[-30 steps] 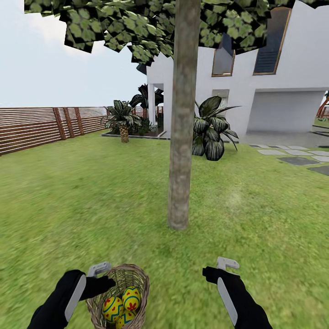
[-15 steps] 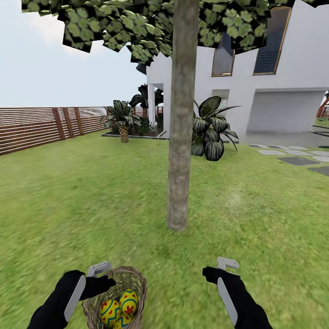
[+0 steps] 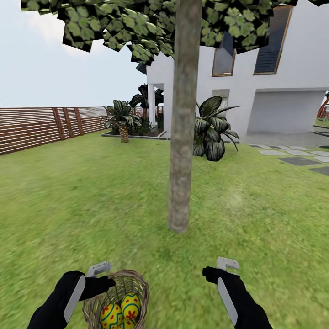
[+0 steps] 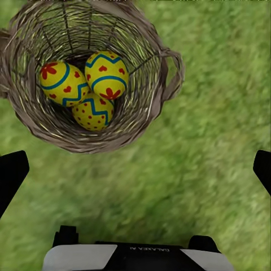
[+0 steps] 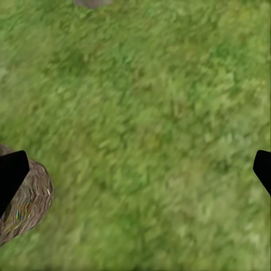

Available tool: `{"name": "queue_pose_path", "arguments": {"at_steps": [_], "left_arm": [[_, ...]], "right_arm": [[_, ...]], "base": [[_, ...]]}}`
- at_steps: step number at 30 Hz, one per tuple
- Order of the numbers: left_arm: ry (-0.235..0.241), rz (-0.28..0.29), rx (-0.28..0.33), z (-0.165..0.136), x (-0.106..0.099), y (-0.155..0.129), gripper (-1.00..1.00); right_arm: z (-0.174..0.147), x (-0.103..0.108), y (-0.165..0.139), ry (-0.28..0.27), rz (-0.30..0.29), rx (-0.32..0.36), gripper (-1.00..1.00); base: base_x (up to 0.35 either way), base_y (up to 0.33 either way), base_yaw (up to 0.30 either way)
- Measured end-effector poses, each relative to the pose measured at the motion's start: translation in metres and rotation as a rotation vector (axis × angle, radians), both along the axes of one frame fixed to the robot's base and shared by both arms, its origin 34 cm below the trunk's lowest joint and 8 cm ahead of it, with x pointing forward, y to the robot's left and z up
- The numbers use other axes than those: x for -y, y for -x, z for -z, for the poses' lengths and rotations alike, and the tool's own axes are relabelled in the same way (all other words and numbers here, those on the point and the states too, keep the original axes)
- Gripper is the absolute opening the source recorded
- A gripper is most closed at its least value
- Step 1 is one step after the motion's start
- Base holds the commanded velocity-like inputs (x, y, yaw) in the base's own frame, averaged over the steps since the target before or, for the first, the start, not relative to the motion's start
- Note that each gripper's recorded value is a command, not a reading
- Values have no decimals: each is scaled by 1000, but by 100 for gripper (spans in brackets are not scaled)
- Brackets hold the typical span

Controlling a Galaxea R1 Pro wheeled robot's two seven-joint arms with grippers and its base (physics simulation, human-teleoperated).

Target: Take the three Easter eggs out of the wicker basket on the lawn in the garden, then place them on the lawn next to a single tree (choose any tree) so that all three eggs are next to the same tree and none are left in the basket.

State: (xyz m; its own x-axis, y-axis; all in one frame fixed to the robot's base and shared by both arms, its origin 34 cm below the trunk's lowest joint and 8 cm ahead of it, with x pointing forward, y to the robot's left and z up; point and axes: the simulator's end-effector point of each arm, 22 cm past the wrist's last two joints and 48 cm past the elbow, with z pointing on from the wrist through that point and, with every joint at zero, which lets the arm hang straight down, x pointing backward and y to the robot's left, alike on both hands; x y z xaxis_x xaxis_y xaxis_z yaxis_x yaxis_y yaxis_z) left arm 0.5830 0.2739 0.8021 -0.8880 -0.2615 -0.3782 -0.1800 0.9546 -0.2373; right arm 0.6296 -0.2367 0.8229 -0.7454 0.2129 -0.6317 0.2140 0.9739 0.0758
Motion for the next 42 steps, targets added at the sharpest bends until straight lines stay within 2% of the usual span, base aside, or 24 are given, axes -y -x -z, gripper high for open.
{"name": "queue_pose_path", "arguments": {"at_steps": [42], "left_arm": [[-1, 3, -3, 5, 1, -2, 100]], "right_arm": [[3, 0, -3, 1, 0, 6, 100]], "base": [[14, 12, 0]]}}
